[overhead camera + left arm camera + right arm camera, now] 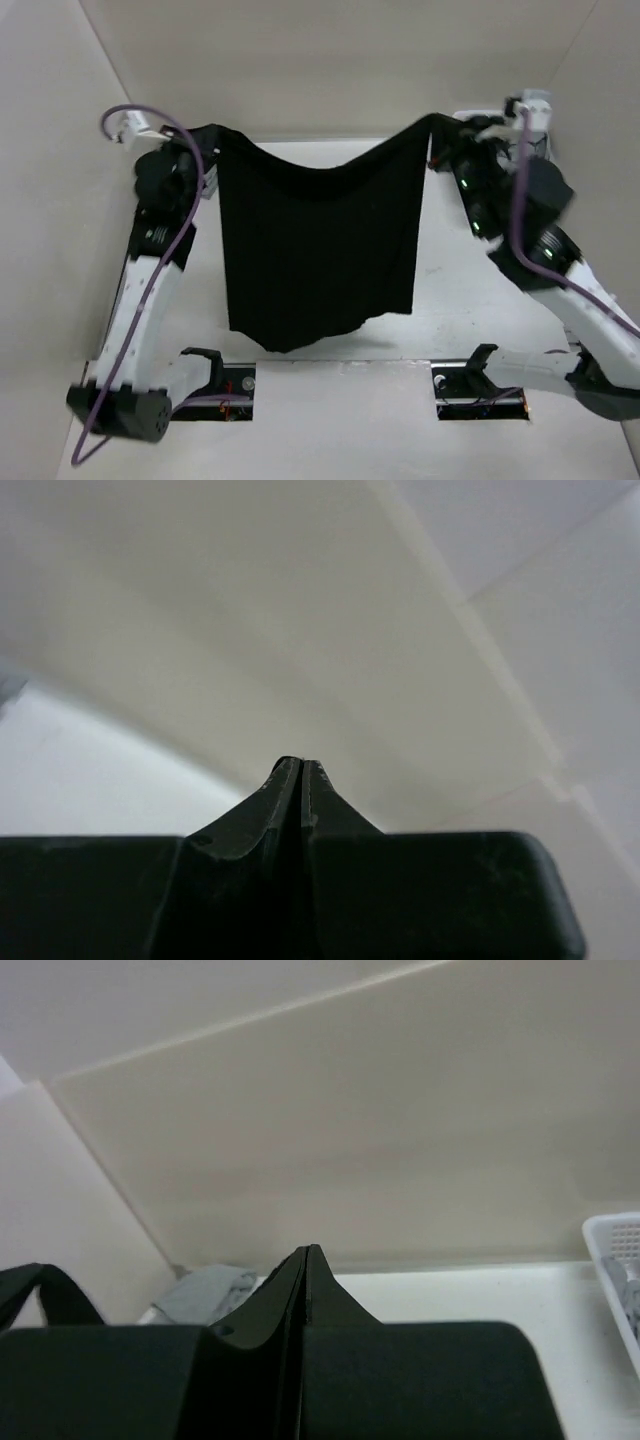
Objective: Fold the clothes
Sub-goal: Flatten the tank top out
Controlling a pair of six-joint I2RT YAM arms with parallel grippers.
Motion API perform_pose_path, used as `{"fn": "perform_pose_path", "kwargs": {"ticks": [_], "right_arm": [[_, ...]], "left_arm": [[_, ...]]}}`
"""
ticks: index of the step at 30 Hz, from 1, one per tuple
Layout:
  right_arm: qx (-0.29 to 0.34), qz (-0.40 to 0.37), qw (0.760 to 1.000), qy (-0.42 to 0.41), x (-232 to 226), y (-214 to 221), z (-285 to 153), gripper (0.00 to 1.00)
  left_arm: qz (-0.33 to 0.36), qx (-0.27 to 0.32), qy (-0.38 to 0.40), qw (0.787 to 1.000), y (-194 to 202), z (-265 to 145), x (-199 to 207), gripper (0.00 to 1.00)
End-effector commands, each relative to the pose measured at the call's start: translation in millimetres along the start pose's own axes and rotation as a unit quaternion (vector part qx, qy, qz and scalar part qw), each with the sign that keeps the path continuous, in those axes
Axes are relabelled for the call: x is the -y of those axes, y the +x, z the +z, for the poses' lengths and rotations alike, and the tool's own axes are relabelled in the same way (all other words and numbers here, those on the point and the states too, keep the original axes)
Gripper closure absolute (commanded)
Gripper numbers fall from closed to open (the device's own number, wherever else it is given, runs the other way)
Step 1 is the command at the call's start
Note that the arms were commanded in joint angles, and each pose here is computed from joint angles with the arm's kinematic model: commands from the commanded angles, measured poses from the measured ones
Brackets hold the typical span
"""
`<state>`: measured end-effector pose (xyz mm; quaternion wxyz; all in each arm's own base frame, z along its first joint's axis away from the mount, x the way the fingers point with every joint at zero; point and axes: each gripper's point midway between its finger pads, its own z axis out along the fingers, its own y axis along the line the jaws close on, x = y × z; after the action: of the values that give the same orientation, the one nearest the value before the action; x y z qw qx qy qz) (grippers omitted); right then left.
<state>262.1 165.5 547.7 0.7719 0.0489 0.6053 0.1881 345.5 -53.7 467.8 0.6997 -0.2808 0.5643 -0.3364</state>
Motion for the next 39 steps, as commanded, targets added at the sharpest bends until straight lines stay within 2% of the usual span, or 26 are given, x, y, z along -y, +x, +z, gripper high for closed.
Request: {"fn": "perform_pose_path", "kwargs": {"ticks": [1,3,5,9,12,17,21,26,29,32,34,39], "right_arm": [[-0.096,0.054,0.991,-0.074,-9.1,72.2,62.0,1.00],[-0.119,0.083,0.987,-0.066,15.4,95.4,112.0,1.00],[-0.121,0.089,0.988,-0.046,37.6,98.1,151.5,1.00],[-0.094,0.088,0.991,-0.023,57.9,58.8,195.9,1.00],[-0.042,0.087,0.995,-0.034,54.2,6.8,198.1,1.00],[0.021,0.092,0.994,-0.055,43.3,-61.1,180.8,1.00],[0.022,0.088,0.994,-0.056,41.3,-73.2,160.6,1.00],[-0.030,0.082,0.996,-0.018,63.9,-24.7,132.5,1.00],[-0.067,0.081,0.994,0.004,80.8,32.7,96.0,1.00],[-0.097,0.087,0.991,0.027,91.1,92.9,42.1,1.00],[-0.135,0.111,0.984,0.027,89.4,142.3,-2.4,1.00],[-0.262,0.150,0.953,0.025,91.4,257.3,-112.6,1.00]], "left_arm": [[0.008,0.005,-0.019,1.000,11.2,37.1,-17.9,0.97],[0.020,-0.008,-0.036,0.999,25.6,71.5,-29.0,0.97],[0.029,-0.021,-0.045,0.998,36.5,107.8,-36.1,0.97],[0.025,-0.023,-0.041,0.999,28.7,152.7,-31.1,0.97],[0.028,0.001,-0.007,1.000,0.3,157.7,1.1,0.97],[0.037,0.054,0.042,0.997,-54.4,137.7,48.5,0.97],[0.057,0.077,0.055,0.994,-74.7,116.8,61.5,0.97],[0.060,0.051,0.035,0.996,-41.0,100.2,34.8,0.97],[0.058,0.026,0.004,0.998,2.2,73.7,-2.8,0.97],[0.057,-0.009,-0.030,0.998,51.7,30.2,-47.7,0.97],[0.058,-0.037,-0.060,0.996,88.9,-15.3,-88.5,0.97],[0.071,-0.108,-0.108,0.986,136.2,-113.6,-153.5,0.97]]}}
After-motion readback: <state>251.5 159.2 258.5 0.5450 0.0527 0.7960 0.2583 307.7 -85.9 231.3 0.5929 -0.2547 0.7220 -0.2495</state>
